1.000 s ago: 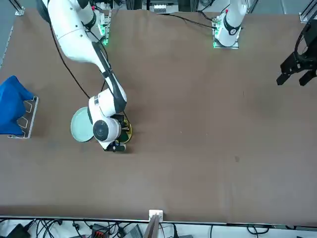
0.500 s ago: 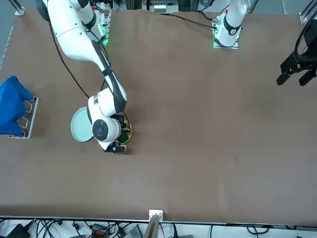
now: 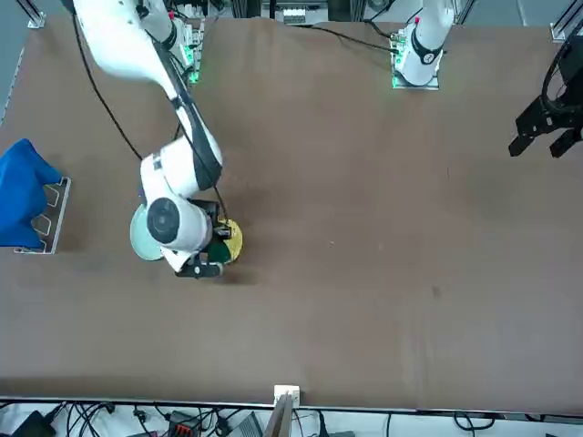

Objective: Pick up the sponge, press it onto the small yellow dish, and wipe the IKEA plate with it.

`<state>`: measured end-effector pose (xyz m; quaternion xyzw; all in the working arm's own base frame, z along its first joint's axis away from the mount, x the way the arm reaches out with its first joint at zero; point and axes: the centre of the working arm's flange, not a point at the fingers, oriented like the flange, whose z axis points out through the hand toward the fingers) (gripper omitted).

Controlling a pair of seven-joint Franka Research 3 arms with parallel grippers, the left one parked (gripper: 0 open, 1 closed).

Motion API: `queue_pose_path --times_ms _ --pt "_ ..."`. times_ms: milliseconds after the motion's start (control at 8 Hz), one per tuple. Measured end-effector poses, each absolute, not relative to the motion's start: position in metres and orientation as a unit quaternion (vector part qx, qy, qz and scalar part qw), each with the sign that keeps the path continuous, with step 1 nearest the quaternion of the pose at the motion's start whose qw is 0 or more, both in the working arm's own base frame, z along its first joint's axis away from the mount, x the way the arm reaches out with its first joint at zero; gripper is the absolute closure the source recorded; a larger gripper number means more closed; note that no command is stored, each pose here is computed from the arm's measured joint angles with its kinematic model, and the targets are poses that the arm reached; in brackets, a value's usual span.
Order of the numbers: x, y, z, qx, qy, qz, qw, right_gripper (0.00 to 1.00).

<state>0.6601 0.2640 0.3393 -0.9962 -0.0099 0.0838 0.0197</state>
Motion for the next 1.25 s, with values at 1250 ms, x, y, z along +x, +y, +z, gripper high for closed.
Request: queue_pose_path --times_ms 1250 --pt "0.576 0.048 0.233 -0.999 -0.034 -0.017 0.029 0.78"
